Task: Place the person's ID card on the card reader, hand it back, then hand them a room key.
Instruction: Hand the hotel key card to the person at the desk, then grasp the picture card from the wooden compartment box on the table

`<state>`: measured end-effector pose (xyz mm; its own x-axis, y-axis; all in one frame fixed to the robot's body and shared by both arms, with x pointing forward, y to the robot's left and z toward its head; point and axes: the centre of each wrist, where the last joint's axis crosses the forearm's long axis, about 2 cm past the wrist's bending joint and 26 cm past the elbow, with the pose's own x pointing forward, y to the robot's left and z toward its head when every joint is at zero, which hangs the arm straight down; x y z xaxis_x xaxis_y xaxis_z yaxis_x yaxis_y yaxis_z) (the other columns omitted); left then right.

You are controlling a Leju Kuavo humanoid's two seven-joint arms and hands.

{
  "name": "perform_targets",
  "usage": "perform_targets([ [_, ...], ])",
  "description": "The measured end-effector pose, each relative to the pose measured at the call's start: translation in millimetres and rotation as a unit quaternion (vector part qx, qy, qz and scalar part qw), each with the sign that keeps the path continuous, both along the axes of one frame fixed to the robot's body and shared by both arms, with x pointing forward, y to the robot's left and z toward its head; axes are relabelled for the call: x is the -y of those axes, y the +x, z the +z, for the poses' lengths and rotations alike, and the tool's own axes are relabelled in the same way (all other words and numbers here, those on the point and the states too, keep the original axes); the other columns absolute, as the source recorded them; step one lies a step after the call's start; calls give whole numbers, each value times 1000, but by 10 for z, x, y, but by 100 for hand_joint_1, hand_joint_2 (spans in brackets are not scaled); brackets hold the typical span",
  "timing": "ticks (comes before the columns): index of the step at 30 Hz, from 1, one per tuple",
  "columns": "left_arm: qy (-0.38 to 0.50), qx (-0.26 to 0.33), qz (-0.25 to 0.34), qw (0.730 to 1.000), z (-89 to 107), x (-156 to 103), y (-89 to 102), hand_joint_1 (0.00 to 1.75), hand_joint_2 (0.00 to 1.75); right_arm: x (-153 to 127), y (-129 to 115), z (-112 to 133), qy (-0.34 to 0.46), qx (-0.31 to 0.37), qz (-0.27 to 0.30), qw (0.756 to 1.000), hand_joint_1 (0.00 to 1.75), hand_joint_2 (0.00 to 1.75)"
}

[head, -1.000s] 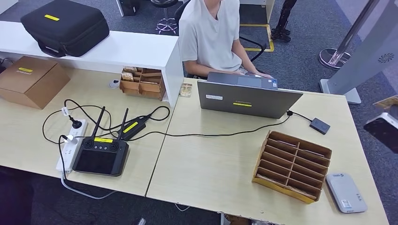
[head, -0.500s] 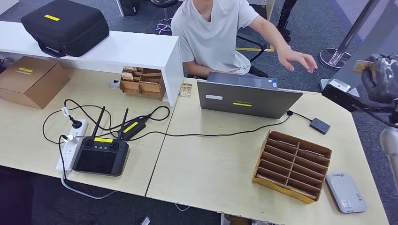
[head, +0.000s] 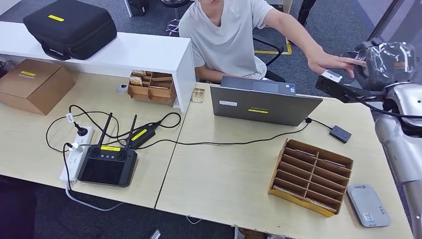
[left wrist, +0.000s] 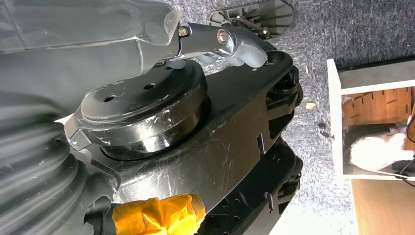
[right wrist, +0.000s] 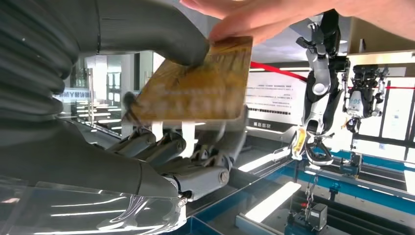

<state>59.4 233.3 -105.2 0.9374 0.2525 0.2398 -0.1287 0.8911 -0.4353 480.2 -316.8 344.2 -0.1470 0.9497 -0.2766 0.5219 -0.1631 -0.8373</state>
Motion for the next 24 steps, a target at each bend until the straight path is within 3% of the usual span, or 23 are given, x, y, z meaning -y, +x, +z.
perform_targets([
  [17, 1, -1, 3, 1000, -1, -7, -1, 0, 175, 61, -8, -82, 22, -2, 13, 1000, 0, 175],
  [21, 0, -1, 9, 1000, -2, -6, -10, 0, 175, 109, -132, -308, 38, 8, 45, 998, 0, 175],
  [24, -1, -1, 19, 1000, -5, -5, -30, 0, 175, 142, -393, -677, 49, 15, 74, 996, 0, 175],
])
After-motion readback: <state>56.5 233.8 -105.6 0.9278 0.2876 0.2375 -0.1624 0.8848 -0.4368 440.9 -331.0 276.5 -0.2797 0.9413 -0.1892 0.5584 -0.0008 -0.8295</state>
